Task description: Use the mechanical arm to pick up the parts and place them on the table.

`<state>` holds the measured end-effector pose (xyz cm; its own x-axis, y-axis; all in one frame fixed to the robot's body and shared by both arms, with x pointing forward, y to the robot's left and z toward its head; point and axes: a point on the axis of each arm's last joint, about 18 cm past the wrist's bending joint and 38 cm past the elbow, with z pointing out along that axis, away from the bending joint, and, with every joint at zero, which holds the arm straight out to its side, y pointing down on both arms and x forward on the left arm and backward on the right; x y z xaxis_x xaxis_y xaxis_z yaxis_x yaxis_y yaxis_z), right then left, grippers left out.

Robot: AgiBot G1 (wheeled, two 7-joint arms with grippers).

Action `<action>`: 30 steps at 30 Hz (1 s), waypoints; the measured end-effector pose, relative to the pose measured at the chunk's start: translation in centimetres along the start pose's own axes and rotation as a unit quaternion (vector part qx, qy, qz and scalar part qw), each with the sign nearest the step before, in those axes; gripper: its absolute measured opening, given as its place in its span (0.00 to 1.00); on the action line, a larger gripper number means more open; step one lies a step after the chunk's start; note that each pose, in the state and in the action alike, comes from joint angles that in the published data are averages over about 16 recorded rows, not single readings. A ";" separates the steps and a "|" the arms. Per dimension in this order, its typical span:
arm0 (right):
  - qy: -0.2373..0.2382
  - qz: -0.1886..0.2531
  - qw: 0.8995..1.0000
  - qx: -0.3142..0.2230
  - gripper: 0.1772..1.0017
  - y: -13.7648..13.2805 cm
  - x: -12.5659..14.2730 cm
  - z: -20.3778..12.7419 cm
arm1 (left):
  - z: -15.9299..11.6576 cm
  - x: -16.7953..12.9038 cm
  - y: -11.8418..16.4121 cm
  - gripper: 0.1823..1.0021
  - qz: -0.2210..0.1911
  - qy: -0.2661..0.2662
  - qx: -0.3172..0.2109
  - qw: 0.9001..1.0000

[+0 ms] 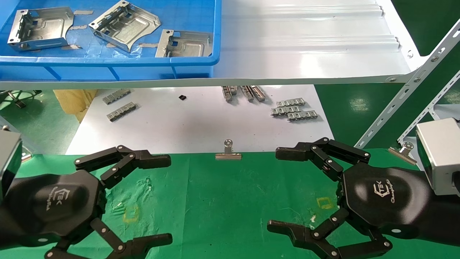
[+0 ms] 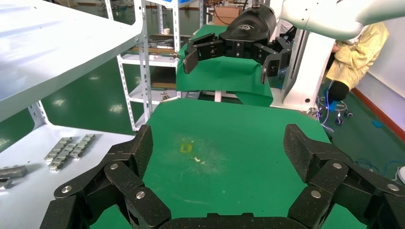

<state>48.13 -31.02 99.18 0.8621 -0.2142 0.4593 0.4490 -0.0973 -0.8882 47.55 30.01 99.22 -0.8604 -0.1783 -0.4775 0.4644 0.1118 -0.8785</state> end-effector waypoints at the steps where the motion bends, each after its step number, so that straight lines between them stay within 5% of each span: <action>1: 0.000 0.000 1.000 0.000 1.00 0.0 0.0 0.0 | 0.0 0.0 0.0 1.00 0.000 0.000 0.000 1.000; 30: 0.000 0.000 1.000 0.000 1.00 0.0 0.0 0.0 | 0.0 0.0 0.0 1.00 0.000 0.000 0.000 1.000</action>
<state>48.13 -31.02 99.18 0.8621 -0.2142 0.4593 0.4490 -0.0973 -0.8882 47.54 30.01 99.22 -0.8604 -0.1783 -0.4775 0.4644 0.1118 -0.8785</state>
